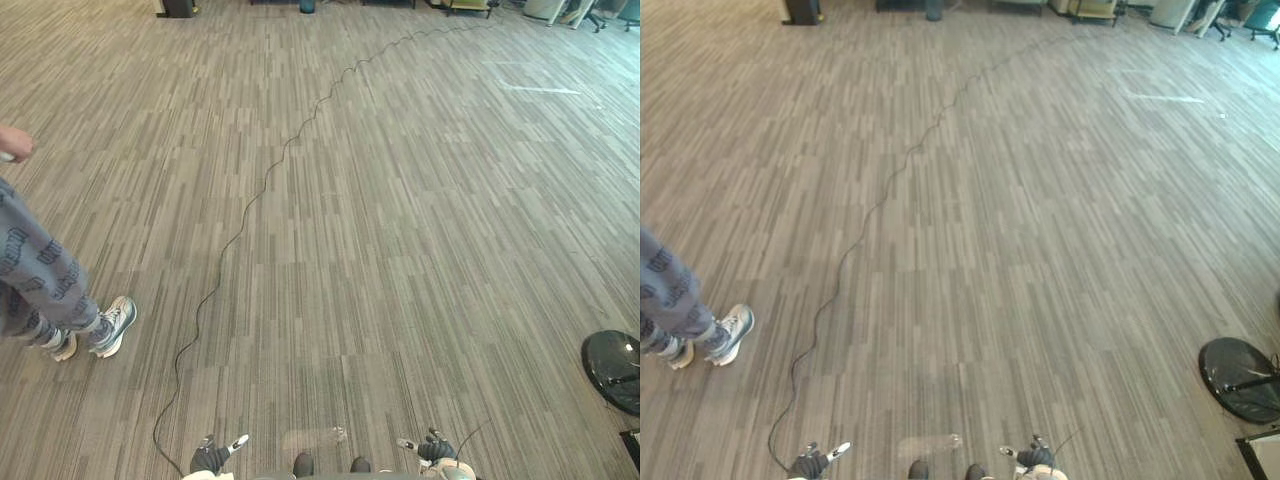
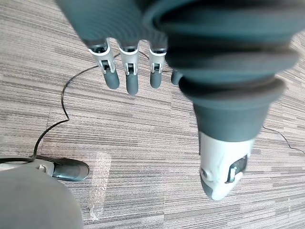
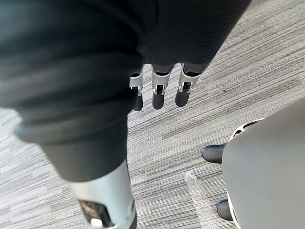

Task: Pick up cushions and gather them together orderly.

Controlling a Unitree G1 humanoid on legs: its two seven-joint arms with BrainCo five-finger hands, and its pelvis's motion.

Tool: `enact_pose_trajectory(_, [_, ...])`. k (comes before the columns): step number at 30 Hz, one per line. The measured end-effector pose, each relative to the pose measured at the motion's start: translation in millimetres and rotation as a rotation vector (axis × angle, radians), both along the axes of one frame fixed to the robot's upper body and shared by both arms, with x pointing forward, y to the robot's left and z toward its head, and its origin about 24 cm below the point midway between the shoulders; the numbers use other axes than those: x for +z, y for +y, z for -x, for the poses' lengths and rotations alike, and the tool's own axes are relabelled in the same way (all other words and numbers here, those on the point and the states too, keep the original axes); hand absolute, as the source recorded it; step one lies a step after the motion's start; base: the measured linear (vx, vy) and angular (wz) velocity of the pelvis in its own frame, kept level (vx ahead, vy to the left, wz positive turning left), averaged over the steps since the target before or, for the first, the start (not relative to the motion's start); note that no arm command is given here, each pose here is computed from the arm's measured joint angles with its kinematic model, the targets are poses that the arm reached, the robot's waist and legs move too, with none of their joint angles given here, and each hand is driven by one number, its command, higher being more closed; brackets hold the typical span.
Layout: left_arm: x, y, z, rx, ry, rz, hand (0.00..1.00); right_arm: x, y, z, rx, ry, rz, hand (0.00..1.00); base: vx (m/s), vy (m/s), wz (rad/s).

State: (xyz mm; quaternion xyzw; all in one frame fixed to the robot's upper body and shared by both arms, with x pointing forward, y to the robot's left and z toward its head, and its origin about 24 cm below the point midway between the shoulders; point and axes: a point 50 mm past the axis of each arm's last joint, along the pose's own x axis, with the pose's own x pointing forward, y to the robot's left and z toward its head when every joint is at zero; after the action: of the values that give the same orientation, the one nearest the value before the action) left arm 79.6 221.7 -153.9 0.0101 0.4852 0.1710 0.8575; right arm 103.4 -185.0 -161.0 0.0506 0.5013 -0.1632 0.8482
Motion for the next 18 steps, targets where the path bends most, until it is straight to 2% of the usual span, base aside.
enact_pose_trajectory(8, [0.4,-0.4,-2.6,-0.013,-0.003,-0.001,0.0,1.0,-4.2,-1.7,-0.033,-0.008,0.006,0.0,-0.02,-0.011,0.06])
enact_pose_trajectory(18, [10.5,10.1,-26.3,-0.011,-0.085,-0.023,0.0,7.3,-7.3,-17.4,-0.057,-0.069,0.016,0.0,0.1,0.009,-0.01])
